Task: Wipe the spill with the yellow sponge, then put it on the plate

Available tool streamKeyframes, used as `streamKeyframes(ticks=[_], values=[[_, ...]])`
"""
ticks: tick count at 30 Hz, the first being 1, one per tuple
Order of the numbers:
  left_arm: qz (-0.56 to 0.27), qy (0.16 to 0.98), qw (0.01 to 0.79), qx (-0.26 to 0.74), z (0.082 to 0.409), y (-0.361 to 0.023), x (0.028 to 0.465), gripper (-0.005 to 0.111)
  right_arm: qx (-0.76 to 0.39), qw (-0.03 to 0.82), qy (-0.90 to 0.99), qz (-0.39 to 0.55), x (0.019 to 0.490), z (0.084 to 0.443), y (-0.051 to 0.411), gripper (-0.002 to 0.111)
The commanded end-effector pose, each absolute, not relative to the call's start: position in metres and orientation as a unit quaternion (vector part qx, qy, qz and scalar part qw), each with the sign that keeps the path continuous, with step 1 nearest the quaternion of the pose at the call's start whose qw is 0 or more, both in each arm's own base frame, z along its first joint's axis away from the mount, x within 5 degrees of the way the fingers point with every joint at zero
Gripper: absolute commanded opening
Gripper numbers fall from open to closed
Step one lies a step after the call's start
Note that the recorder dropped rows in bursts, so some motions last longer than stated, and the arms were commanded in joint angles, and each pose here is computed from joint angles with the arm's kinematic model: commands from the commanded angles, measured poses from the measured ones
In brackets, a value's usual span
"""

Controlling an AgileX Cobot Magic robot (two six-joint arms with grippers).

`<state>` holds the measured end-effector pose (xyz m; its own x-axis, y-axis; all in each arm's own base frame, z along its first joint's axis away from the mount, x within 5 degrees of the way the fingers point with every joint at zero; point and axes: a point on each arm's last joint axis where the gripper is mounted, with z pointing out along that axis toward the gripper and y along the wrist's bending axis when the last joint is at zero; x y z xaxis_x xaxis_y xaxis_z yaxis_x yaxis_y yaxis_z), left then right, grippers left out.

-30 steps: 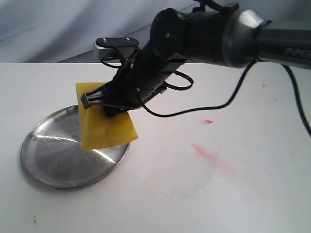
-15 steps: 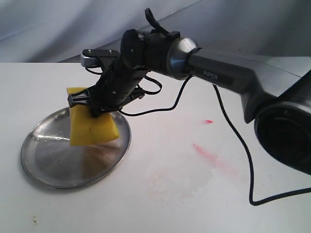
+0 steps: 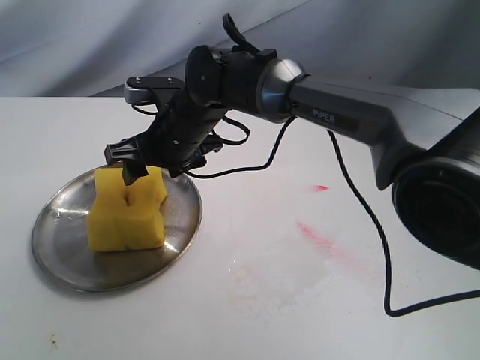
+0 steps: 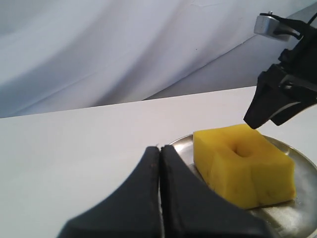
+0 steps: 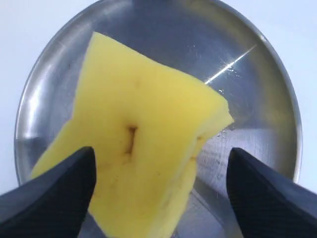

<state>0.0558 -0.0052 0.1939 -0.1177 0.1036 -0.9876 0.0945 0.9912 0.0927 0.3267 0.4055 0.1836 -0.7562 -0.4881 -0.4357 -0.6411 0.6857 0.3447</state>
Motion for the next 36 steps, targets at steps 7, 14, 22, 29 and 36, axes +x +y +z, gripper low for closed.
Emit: streamKeyframes(ticks=[7, 14, 22, 29, 36], values=[[0.002, 0.745, 0.664, 0.065, 0.195, -0.005, 0.056, 0.000, -0.357, 0.185, 0.894, 0.195, 0.312, 0.222, 0.399, 0.000], [0.002, 0.745, 0.664, 0.065, 0.195, -0.005, 0.056, 0.000, -0.359, 0.225, 0.884, 0.196, 0.282, 0.241, 0.378, 0.000], [0.002, 0.745, 0.664, 0.065, 0.195, -0.005, 0.056, 0.000, -0.339, 0.235, 0.890, 0.192, 0.233, 0.221, 0.312, 0.000], [0.002, 0.745, 0.664, 0.065, 0.195, -0.005, 0.056, 0.000, -0.298, 0.304, 0.878, 0.218, 0.182, 0.235, 0.224, 0.000], [0.002, 0.745, 0.664, 0.065, 0.195, -0.005, 0.056, 0.000, -0.134, 0.476, 0.841, 0.218, 0.152, 0.247, 0.101, 0.000]])
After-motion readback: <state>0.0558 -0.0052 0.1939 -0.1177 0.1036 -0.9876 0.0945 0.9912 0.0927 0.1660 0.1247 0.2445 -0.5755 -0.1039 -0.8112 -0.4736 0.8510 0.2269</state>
